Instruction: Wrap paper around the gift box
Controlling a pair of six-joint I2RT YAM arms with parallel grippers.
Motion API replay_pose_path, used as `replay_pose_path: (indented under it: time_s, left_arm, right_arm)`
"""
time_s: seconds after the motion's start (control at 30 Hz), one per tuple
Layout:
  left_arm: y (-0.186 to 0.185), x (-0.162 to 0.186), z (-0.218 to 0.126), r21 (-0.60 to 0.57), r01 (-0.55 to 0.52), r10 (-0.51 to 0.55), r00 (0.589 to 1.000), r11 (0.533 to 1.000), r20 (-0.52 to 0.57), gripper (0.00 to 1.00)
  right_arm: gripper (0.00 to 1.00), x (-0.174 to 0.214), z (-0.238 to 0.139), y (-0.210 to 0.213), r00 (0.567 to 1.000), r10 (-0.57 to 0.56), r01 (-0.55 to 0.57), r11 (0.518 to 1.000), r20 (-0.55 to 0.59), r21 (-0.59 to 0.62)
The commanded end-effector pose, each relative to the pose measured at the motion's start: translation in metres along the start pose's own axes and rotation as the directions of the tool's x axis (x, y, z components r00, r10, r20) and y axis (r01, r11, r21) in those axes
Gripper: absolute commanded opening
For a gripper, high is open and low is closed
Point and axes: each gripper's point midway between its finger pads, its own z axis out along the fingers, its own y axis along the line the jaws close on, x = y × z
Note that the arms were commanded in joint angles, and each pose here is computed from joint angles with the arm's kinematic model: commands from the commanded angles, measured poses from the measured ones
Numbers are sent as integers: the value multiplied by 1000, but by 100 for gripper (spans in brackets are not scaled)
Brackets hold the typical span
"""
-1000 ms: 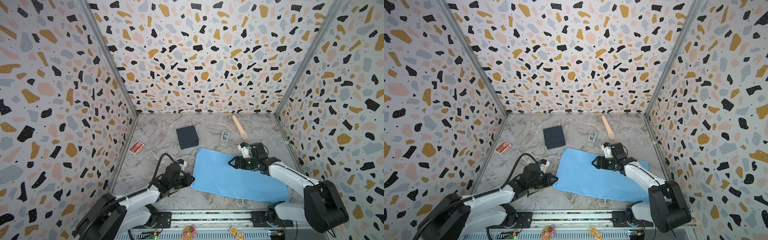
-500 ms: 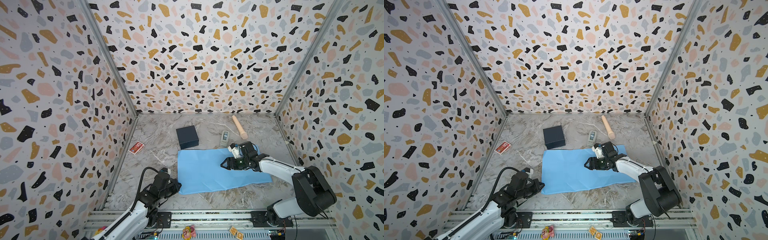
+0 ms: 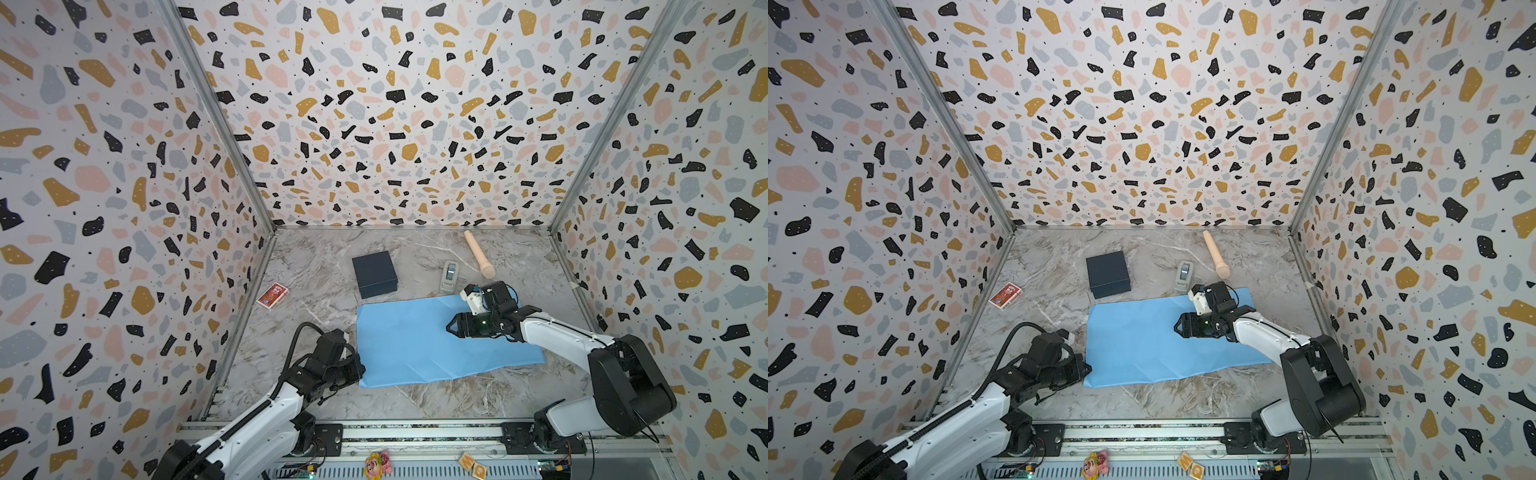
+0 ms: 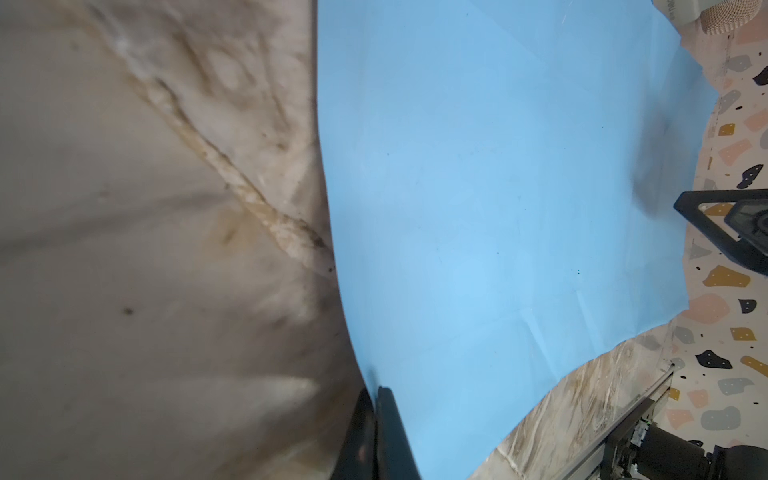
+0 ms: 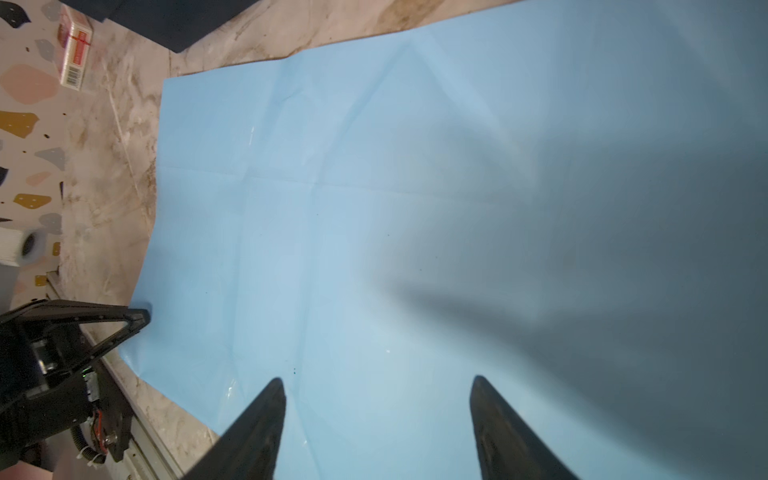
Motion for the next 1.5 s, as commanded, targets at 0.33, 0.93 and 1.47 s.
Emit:
replay_pose_path:
  time_s: [0.33, 0.93, 1.47]
  left_arm:
    - [-6, -18, -3, -43, -36, 37, 999, 998, 32, 0]
    - [-5, -35, -9, -126, -66, 75, 995, 990, 70, 6]
    - [-38, -108, -64, -187, -82, 147, 918, 979, 369, 71]
  right_arm:
    - [73, 49, -28, -61, 966, 258, -257, 955, 8, 148]
    - [72, 91, -35, -49, 926, 374, -367, 922, -39, 124]
    - [76, -32, -61, 6, 986, 43, -51, 997, 163, 49]
